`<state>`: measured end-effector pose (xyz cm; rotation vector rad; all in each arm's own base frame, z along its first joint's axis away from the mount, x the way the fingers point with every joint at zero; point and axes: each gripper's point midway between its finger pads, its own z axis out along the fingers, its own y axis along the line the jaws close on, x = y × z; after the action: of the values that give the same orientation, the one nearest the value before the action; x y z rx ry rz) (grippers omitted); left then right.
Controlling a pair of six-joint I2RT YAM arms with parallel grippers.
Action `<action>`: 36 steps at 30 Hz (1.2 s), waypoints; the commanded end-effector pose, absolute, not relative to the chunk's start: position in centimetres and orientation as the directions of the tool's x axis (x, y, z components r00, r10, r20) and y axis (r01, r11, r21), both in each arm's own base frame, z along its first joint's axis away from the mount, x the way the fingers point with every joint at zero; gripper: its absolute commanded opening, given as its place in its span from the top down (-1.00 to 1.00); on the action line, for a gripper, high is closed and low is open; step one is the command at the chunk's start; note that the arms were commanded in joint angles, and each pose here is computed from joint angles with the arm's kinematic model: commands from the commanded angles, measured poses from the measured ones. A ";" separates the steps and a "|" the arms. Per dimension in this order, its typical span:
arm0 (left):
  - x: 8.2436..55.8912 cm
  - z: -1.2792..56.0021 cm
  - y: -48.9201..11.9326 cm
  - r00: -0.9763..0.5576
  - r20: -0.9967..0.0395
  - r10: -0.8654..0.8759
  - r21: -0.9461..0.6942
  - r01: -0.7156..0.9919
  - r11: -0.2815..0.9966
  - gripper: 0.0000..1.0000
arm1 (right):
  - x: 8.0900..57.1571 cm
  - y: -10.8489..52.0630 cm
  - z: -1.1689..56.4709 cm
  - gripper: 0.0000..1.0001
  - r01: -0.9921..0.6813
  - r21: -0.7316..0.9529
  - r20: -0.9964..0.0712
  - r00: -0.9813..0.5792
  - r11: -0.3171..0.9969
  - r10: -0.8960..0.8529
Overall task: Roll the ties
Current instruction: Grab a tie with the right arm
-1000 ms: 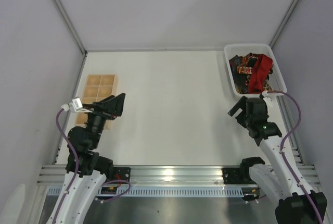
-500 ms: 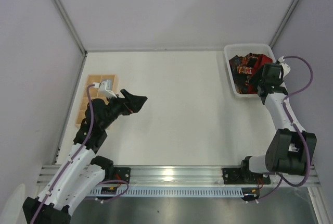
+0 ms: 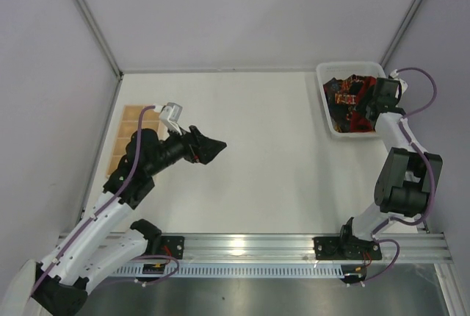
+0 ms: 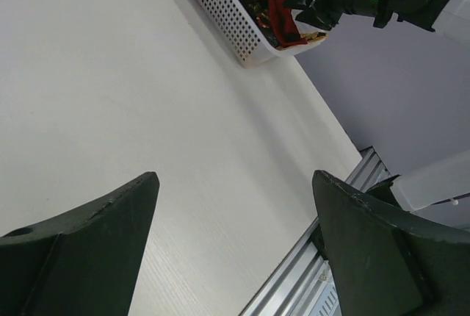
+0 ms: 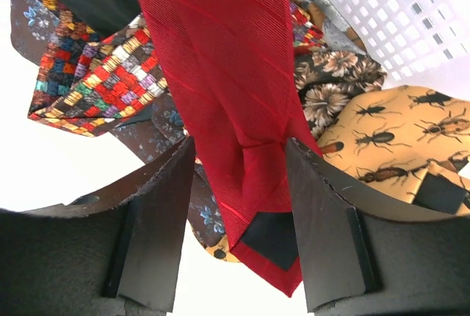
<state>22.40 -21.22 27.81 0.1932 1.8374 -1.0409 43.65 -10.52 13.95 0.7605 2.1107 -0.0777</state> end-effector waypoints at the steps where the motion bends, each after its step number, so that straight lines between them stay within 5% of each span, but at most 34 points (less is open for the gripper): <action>1: 22.1 29.5 -22.0 -0.483 -0.840 -0.246 -0.521 0.594 0.613 -0.84 | 45.4 -11.0 15.3 -0.15 0.513 0.204 -0.786 -0.422 0.834 0.452; 17: 22.3 30.7 -22.1 -0.461 -0.858 -0.226 -0.492 0.613 0.619 -0.87 | 44.0 -12.0 12.1 -0.05 0.541 0.101 -0.762 -0.497 0.835 0.415; 21: 22.1 31.0 -22.0 -0.458 -0.861 -0.221 -0.487 0.616 0.620 -0.87 | 44.6 -12.0 12.1 0.40 0.536 0.095 -0.753 -0.513 0.839 0.413; 22: 22.1 31.0 -22.0 -0.457 -0.862 -0.218 -0.484 0.616 0.622 -0.87 | 44.6 -12.0 13.0 0.68 0.533 0.099 -0.763 -0.502 0.841 0.408; 27: 22.7 31.3 -21.3 -0.447 -0.864 -0.229 -0.476 0.581 0.660 -0.88 | 46.1 -11.0 23.6 0.92 0.492 0.095 -0.863 -0.392 0.865 0.318; 33: 24.7 31.7 -19.0 -0.424 -0.864 -0.272 -0.460 0.444 0.769 -0.92 | 43.4 0.4 38.4 1.00 0.138 0.179 -0.937 -0.279 0.974 0.211; 36: 24.9 32.2 -18.5 -0.411 -0.871 -0.268 -0.443 0.424 0.790 -0.92 | 40.6 5.7 40.4 1.00 -0.052 0.174 -0.930 -0.338 0.983 0.147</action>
<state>24.38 -19.74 30.56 0.1626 1.8688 -0.8396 45.17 0.93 37.50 0.2721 1.8602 0.0750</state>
